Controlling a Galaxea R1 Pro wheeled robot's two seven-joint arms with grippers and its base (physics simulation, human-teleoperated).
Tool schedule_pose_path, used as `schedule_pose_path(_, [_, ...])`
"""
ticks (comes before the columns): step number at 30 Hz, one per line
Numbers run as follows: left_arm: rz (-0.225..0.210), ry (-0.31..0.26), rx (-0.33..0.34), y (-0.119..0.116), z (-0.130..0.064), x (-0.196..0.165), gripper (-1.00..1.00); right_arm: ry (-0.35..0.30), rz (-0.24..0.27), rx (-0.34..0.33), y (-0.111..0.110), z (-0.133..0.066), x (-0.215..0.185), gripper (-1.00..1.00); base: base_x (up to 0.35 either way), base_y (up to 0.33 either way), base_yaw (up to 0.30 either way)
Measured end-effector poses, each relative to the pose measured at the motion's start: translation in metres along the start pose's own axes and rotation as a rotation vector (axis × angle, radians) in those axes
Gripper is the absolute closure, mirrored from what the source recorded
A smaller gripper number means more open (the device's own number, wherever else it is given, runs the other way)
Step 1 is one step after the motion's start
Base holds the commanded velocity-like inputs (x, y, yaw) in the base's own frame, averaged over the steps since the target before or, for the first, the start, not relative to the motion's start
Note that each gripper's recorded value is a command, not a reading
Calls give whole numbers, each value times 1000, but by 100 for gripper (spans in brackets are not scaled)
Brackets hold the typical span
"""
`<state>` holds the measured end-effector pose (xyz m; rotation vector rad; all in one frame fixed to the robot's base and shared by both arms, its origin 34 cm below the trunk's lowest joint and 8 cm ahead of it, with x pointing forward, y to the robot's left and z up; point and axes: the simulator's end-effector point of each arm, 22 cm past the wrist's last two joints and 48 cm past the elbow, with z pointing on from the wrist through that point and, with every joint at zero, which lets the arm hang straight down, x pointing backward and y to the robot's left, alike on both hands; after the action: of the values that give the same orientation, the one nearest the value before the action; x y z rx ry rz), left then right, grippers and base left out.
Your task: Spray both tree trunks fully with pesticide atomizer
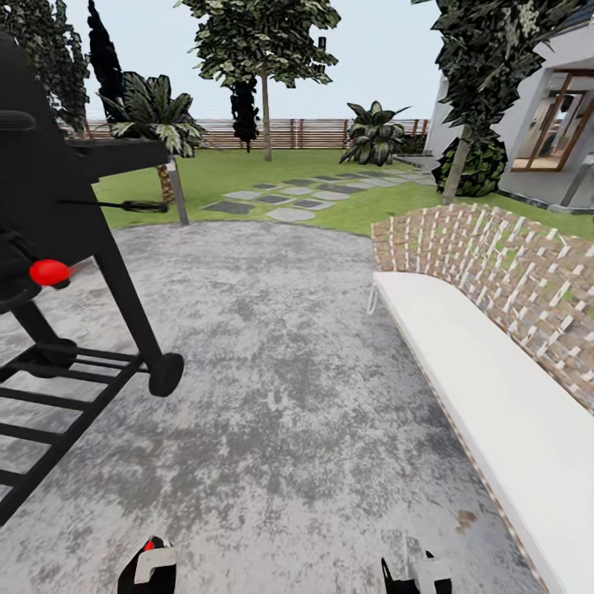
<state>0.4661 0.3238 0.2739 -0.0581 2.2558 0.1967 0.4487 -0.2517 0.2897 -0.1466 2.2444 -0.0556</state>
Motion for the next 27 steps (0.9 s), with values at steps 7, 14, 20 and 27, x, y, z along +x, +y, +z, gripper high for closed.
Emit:
schedule_pose_path(7, [0, 0, -1, 1, 0, 0, 100, 0, 0, 0, 0, 0, 0, -100, 338, 0, -15])
schedule_pose_path(14, [0, -1, -2, 1, 0, 0, 100, -1, 1, 1, 0, 0, 0, -100, 338, 0, 0])
schedule_pose_path(20, [1, -1, -2, 1, 0, 0, 100, -3, 2, 1, 0, 0, -1, -100, 338, 0, 0])
schedule_pose_path(27, [1, 0, -1, 1, 0, 0, 100, -3, 0, 0, 0, 0, -1, -100, 338, 0, 0])
